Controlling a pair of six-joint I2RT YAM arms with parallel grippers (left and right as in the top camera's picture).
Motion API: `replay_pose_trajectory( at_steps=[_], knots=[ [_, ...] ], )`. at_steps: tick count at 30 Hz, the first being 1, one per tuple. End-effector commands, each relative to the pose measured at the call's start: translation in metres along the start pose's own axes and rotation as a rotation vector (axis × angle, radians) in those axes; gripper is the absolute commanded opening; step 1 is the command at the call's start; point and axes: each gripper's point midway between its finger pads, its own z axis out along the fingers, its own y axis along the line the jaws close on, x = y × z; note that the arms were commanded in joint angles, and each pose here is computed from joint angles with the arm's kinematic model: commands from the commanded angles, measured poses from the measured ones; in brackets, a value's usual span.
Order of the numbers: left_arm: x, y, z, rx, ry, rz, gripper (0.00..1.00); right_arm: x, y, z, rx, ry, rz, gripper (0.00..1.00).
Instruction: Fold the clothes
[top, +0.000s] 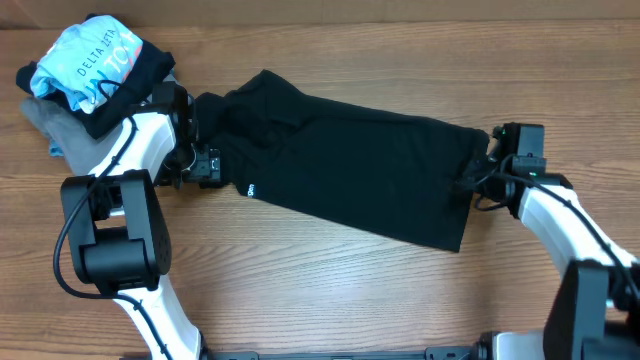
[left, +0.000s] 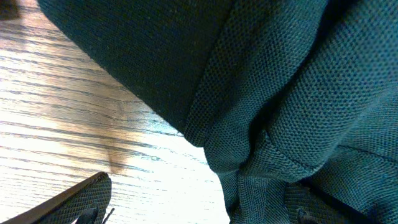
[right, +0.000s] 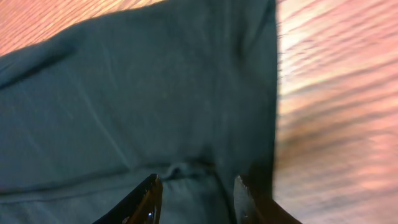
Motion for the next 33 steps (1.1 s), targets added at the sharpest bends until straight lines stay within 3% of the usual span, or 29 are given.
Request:
replay_pose_trajectory(
  at_steps=[1,9,15,19,33],
  knots=[
    [0.010,-0.013,0.017,0.029,0.059,0.038,0.92,-0.004,0.010,0.012,-0.057,0.015,-0.007,0.41],
    [0.011,-0.013,0.017,0.029,0.062,0.038,0.92,0.013,0.011,0.034,-0.099,0.093,0.008,0.38],
    [0.011,-0.013,0.017,0.029,0.061,0.038,0.92,0.014,0.010,0.035,-0.096,0.098,0.006,0.21],
    [0.011,-0.013,0.017,0.029,0.061,0.038,0.92,0.016,0.010,0.033,-0.093,0.105,0.007,0.04],
    [0.011,-0.013,0.017,0.029,0.062,0.038,0.91,0.005,0.021,-0.022,-0.099,0.041,-0.006,0.04]
  ],
)
